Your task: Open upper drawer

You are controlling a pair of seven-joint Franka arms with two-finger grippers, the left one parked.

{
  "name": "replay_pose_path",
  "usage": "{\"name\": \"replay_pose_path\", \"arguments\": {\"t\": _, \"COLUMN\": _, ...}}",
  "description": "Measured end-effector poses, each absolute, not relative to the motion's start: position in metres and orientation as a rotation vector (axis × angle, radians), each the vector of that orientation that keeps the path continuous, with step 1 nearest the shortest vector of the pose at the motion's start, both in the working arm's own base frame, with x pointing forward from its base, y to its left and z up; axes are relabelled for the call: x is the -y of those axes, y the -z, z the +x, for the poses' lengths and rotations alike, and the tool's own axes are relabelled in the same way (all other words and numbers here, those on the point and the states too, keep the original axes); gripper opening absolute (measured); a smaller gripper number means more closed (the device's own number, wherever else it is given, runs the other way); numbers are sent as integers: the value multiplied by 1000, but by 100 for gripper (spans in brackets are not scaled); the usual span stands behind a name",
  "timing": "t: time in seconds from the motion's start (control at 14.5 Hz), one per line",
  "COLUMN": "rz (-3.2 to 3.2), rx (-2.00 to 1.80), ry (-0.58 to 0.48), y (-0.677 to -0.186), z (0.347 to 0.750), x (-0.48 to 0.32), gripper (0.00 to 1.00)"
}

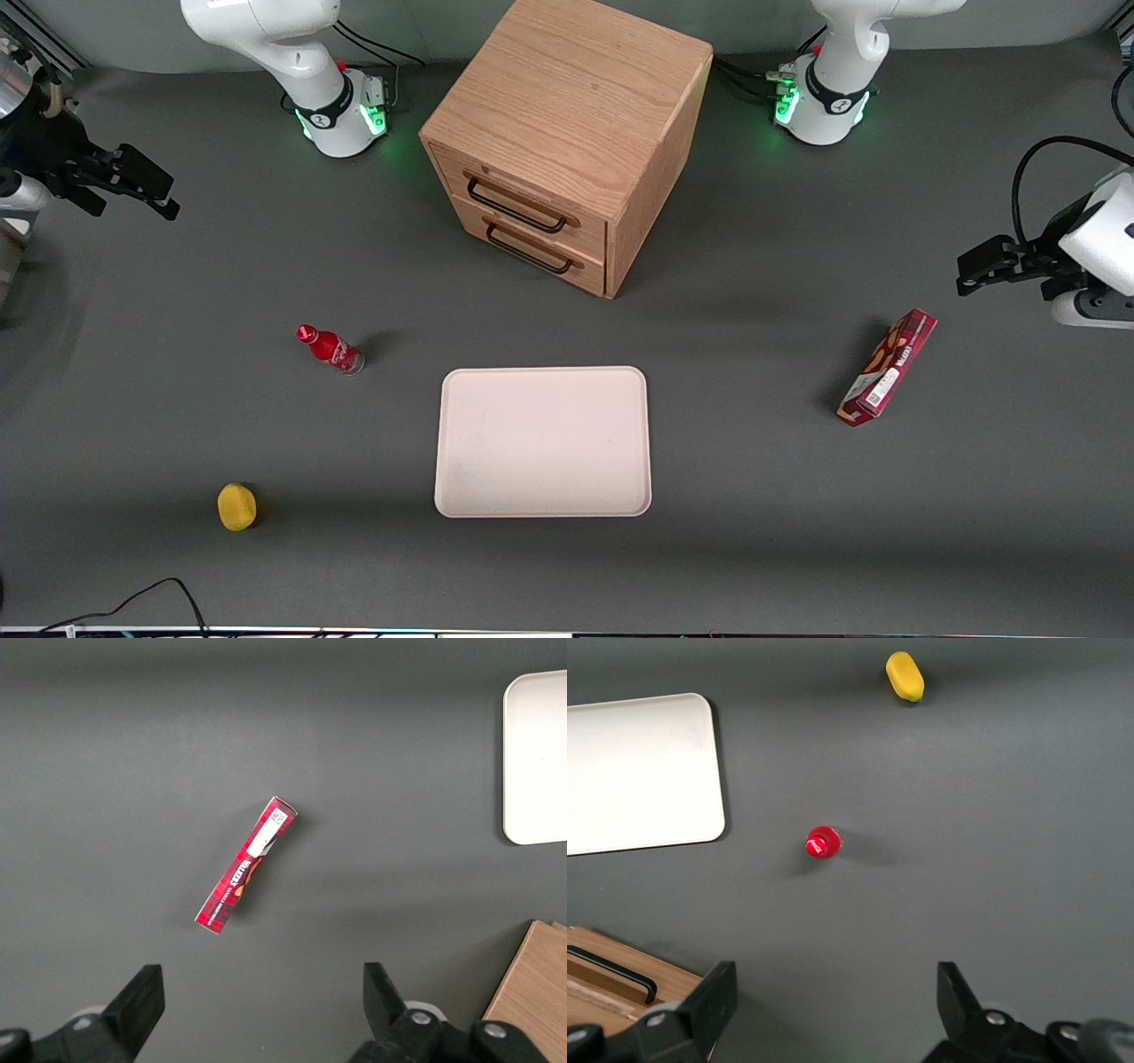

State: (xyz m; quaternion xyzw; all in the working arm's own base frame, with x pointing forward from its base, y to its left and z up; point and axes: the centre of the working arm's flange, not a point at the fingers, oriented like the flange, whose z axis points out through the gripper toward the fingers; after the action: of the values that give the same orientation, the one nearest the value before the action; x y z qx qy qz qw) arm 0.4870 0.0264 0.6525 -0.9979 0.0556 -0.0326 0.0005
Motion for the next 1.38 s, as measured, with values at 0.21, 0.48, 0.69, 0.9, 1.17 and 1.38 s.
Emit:
{"name": "replay_pose_path", "arguments": {"t": 0.21, "rz": -3136, "rx": -176, "ry": 83, "y": -652, "z": 486, "x": -26, "gripper": 100}}
{"name": "replay_pose_path", "arguments": {"t": 0.48, "rz": -3136, "rx": -180, "ry": 78, "y": -654, "z": 485, "x": -23, "gripper": 100}}
{"name": "replay_pose_path", "arguments": {"t": 0.69, "rz": -3131, "rx": -85, "ry": 67, "y": -661, "z": 481, "x": -48, "gripper": 100}}
{"name": "replay_pose_path", "arguments": {"t": 0.9, "rz": -3123, "rx": 164, "ry": 90, "y": -672, "z": 465, "x": -138, "gripper": 100}}
{"name": "replay_pose_path", "arguments": {"t": 1.17, "rz": -2973, "rx": 437, "ry": -21, "y": -653, "z": 450, "x": -248, "gripper": 100}}
{"name": "replay_pose_path", "arguments": {"t": 1.38, "rz": -2823, "rx": 722, "ry": -112, "y": -626, "z": 453, "x": -290, "gripper": 100}}
